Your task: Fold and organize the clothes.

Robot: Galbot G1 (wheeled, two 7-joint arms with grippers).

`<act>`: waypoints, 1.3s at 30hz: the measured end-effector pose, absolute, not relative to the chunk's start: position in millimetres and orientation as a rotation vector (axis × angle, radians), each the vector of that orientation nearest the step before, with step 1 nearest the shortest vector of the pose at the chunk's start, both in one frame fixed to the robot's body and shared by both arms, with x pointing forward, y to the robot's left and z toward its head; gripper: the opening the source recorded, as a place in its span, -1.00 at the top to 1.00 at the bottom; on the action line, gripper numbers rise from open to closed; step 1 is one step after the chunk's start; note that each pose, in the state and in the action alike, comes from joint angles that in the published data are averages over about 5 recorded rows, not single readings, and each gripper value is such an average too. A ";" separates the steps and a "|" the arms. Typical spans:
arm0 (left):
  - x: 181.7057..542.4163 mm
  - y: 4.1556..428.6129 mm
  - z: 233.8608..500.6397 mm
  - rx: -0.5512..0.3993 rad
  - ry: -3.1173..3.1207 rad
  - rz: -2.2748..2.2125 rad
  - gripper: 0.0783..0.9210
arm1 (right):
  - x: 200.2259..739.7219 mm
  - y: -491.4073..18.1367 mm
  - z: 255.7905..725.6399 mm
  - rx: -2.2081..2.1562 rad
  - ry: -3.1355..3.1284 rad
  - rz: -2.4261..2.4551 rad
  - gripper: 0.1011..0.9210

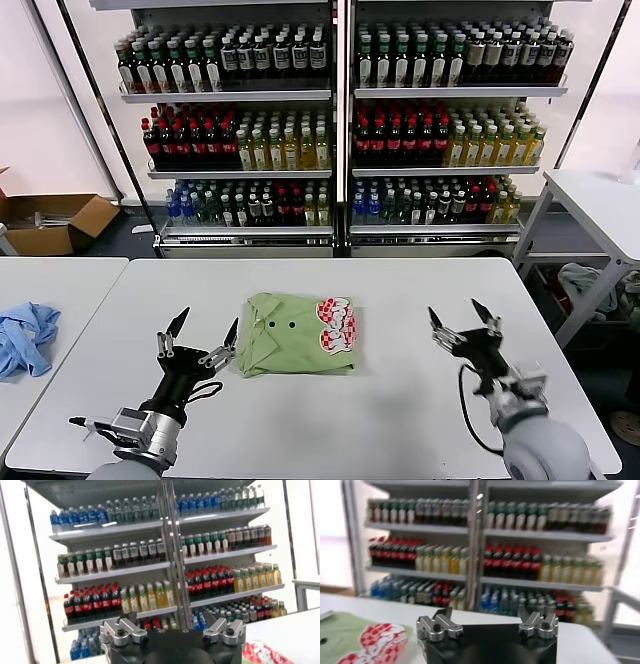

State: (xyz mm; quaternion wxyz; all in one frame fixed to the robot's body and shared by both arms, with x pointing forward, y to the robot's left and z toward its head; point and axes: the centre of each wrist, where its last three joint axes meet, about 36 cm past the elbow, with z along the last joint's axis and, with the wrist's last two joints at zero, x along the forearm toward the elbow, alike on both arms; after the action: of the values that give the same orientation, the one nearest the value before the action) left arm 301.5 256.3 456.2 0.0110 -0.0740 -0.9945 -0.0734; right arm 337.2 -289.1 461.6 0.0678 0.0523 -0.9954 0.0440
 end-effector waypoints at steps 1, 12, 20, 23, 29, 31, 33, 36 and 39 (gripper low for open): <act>300.5 257.5 453.1 -0.226 -3.101 -0.228 -0.77 | 325.6 -290.5 457.4 0.131 -3.014 0.133 -0.76; 283.0 267.6 434.3 -0.192 -3.107 -0.208 -0.77 | 239.6 -299.7 428.6 0.007 -3.162 0.150 -0.76; 271.2 273.1 426.6 -0.167 -3.090 -0.190 -0.77 | 212.9 -301.9 422.5 0.003 -3.209 0.123 -0.76; 269.2 275.4 424.6 -0.156 -3.087 -0.186 -0.77 | 206.5 -302.0 421.2 0.003 -3.221 0.110 -0.76; 267.6 280.6 420.8 -0.126 -3.080 -0.175 -0.77 | 196.3 -301.4 417.7 0.016 -3.238 0.090 -0.76; 266.6 282.9 419.3 -0.112 -3.076 -0.168 -0.77 | 193.3 -302.2 415.9 0.016 -3.240 0.087 -0.76; 265.2 285.2 417.7 -0.100 -3.072 -0.162 -0.77 | 190.7 -303.2 414.0 0.014 -3.241 0.085 -0.76; 262.9 287.2 415.3 -0.089 -3.064 -0.152 -0.77 | 187.7 -304.2 411.8 0.011 -3.244 0.080 -0.76; 261.6 288.5 414.0 -0.079 -3.058 -0.143 -0.77 | 185.2 -304.4 409.8 0.009 -3.246 0.074 -0.76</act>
State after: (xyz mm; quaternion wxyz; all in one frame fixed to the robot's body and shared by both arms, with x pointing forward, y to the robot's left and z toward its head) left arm 261.6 288.5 414.0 0.0397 -0.0258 -0.9978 -0.0466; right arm 185.2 -304.4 409.8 -0.0524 0.0026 -0.9984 0.0229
